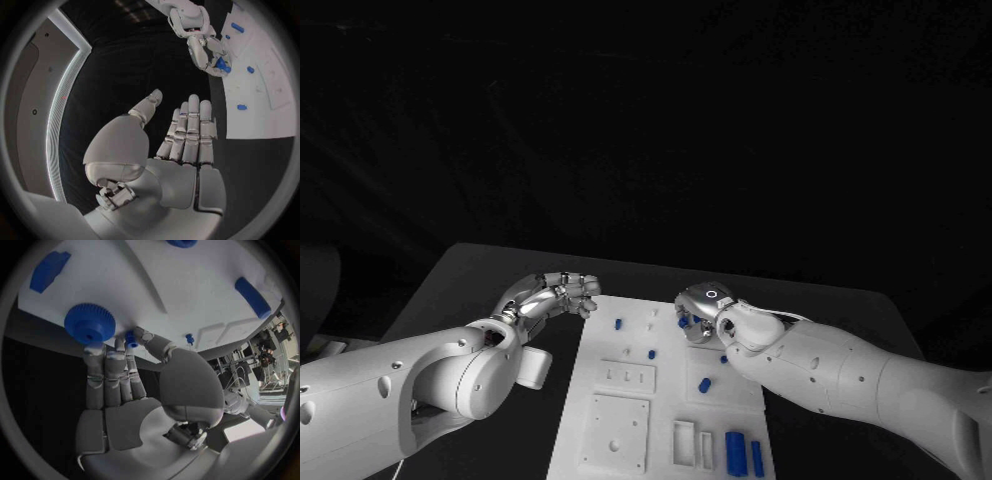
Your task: Assemble the parts on the task board
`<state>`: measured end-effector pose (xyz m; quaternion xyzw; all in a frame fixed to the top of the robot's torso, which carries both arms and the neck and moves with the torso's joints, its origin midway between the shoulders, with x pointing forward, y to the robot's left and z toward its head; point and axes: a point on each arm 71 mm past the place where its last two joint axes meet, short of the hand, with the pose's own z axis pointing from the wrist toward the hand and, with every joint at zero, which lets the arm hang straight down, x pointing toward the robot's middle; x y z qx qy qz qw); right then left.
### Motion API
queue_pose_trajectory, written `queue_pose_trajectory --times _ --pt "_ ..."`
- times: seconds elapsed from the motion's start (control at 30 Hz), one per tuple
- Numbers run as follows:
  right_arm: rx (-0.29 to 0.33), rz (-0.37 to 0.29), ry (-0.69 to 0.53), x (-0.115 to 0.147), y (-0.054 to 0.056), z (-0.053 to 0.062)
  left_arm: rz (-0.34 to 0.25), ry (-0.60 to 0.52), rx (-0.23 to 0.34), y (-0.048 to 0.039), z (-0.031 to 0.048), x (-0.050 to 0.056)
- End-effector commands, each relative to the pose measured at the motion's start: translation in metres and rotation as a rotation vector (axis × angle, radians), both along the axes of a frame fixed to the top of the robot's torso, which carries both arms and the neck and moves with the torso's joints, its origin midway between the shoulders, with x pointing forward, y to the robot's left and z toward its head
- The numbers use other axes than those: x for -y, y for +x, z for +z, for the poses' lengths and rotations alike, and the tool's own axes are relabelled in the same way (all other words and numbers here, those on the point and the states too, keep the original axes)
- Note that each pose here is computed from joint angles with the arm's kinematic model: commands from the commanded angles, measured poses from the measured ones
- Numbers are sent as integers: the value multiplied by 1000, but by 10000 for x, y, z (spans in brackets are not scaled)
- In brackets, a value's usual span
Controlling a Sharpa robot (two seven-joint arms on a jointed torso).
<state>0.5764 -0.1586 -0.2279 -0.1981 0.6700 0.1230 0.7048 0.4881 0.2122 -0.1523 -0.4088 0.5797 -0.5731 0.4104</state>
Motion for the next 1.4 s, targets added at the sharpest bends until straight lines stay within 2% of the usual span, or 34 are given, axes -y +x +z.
queue_pose_trajectory --times 0.03,0.4,1.0,1.27,1.4 --pt "-49 14 -38 -27 -53 -130 -12 -3 12 -2 21 17" --pt "-21 -11 -15 -56 -62 -83 -11 -2 12 -4 23 15" --pt "90 -15 73 -277 -105 217 5 3 18 11 51 -30" --pt "173 -14 68 -397 -112 289 7 3 19 15 55 -33" --pt "181 -11 70 -445 -117 295 5 3 20 16 56 -24"
